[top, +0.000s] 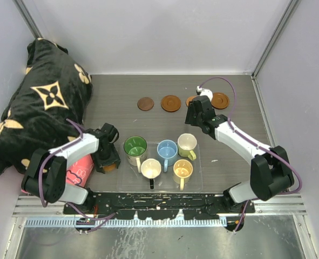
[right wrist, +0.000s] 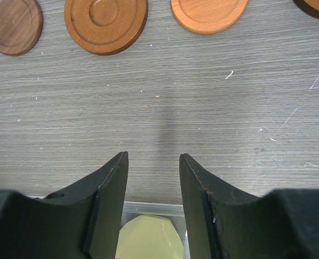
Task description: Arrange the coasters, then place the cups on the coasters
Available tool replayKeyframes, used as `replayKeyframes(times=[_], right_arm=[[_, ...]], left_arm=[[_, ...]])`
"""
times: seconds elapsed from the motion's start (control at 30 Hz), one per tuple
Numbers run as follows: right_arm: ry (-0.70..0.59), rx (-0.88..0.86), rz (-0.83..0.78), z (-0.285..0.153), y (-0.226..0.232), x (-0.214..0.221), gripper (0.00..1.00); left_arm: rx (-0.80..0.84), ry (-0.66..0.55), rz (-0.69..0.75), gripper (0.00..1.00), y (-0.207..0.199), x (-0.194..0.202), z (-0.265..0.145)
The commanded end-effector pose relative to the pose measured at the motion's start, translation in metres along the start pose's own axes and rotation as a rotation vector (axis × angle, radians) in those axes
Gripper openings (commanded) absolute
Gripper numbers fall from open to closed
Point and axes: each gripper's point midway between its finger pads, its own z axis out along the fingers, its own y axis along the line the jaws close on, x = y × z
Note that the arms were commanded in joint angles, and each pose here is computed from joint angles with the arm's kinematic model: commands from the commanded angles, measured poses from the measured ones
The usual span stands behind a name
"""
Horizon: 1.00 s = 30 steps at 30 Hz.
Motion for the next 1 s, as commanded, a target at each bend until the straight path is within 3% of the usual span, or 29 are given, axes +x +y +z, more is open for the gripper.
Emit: replayKeyframes(times=[0.0, 0.97], right_arm=[[-0.078, -0.020, 0.007, -0.012, 0.006, -0.025, 0.49], [-0.050, -0.001, -0.005, 0.007, 0.008, -0.021, 0.49]], left_arm=[[0.024, -0.086, 0.000, 0.65, -0.015, -0.029, 0.014], [0.067, -0.094, 0.051, 0.64, -0.094, -0.160, 0.031]])
